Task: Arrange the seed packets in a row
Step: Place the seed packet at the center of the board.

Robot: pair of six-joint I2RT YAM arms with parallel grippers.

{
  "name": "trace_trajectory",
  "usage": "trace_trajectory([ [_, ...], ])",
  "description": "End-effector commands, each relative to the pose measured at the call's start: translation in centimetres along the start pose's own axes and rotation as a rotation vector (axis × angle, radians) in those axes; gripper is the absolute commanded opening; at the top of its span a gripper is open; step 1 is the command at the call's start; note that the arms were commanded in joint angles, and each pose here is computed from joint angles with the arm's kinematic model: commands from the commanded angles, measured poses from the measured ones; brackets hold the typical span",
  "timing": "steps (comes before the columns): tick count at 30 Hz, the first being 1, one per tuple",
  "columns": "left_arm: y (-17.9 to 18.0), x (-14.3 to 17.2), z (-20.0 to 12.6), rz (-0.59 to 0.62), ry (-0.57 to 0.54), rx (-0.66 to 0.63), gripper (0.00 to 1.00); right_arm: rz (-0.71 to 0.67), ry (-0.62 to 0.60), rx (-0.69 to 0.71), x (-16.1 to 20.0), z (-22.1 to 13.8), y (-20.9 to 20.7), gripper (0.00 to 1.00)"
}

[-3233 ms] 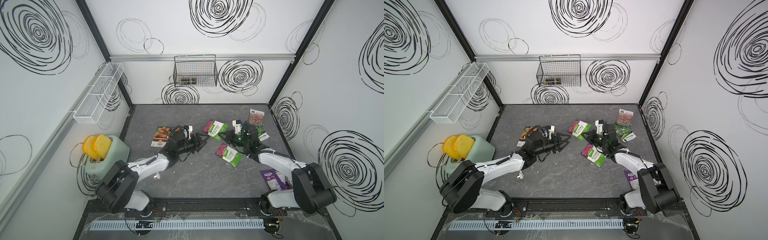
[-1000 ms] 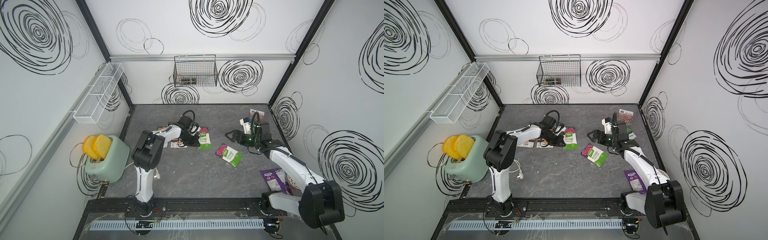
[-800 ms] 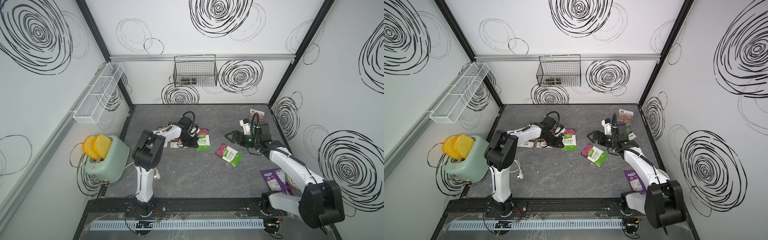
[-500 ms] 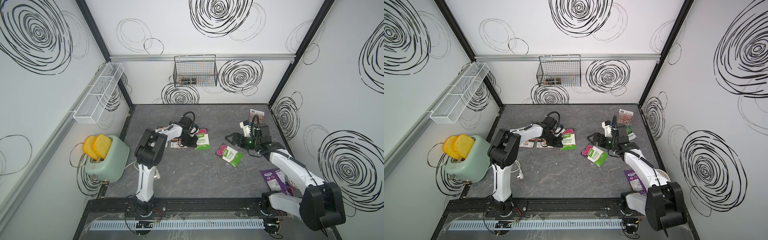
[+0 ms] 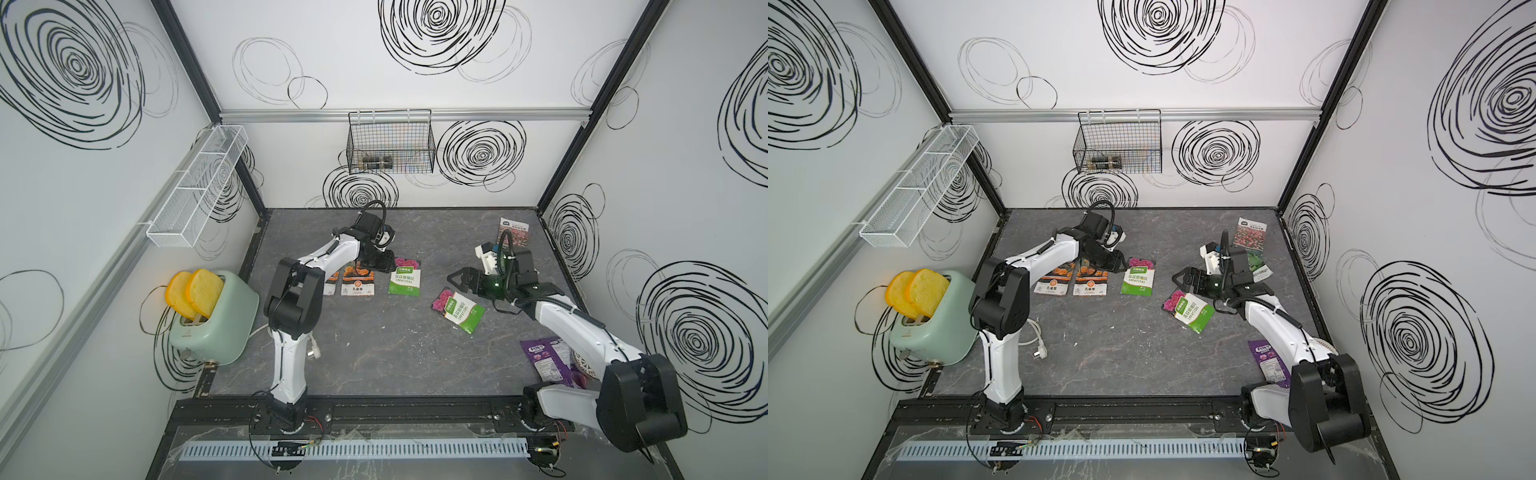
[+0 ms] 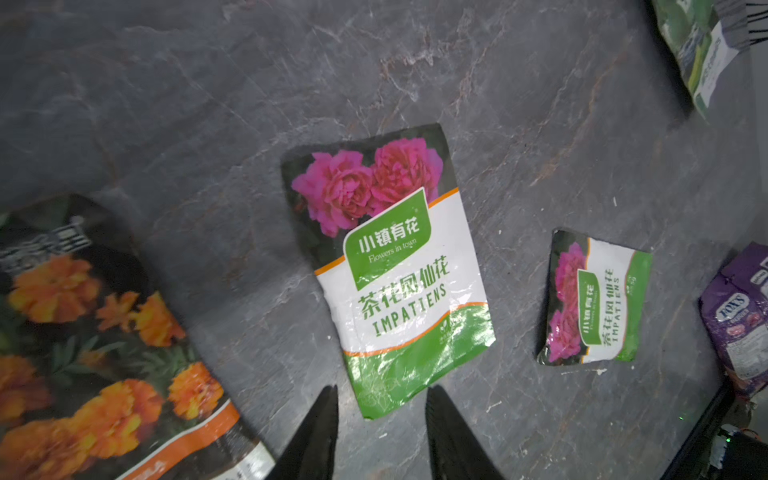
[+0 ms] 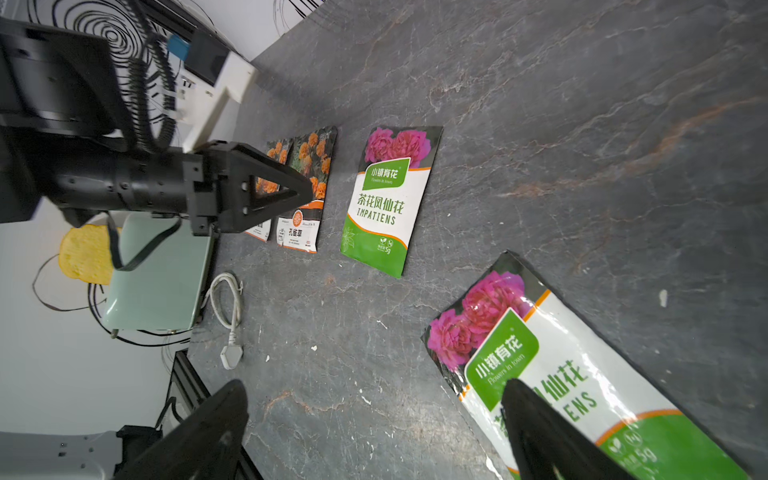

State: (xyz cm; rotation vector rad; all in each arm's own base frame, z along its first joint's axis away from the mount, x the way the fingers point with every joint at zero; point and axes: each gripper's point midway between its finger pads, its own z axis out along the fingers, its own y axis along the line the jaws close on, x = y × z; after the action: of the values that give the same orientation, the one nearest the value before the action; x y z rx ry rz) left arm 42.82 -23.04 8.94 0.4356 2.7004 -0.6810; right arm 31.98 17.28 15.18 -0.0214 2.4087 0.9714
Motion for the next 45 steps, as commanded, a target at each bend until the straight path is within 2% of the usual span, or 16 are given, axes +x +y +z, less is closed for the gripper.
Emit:
trace_trajectory([
  [1,0.0,-1.1,-5.9,-0.025,-0.101,-0.027,0.45,-0.093,0.056,0.043,-0.4,2.7,1.4,0.96],
  [4,0.3,-0.3,-9.5,-0.059,-0.177,-0.036,0.54,-0.153,0.146,0.127,0.3,6.9,2.2,0.95],
  [8,1.2,2.1,-14.1,-0.131,-0.308,-0.031,0.87,-0.206,0.237,0.245,0.8,12.0,2.8,0.94],
  [10,1.5,3.9,-15.5,-0.160,-0.349,-0.019,0.96,-0.246,0.259,0.302,0.8,14.5,2.8,0.95],
  [12,1.5,5.4,-16.3,-0.175,-0.370,-0.020,1.00,-0.258,0.281,0.349,0.9,16.4,2.3,0.95],
  [17,1.4,8.1,-16.6,-0.184,-0.392,-0.030,0.96,-0.257,0.329,0.436,1.1,19.4,0.4,0.94],
  [25,0.3,9.3,-16.8,-0.138,-0.392,-0.038,0.96,-0.277,0.349,0.478,2.2,20.3,-1.4,0.94],
  [31,-0.3,9.2,-16.6,-0.120,-0.385,-0.029,0.96,-0.304,0.369,0.435,3.1,21.6,-0.3,0.93],
  [45,-0.5,8.8,-16.6,-0.125,-0.386,-0.019,0.96,-0.330,0.369,0.366,2.4,23.6,3.2,0.92],
])
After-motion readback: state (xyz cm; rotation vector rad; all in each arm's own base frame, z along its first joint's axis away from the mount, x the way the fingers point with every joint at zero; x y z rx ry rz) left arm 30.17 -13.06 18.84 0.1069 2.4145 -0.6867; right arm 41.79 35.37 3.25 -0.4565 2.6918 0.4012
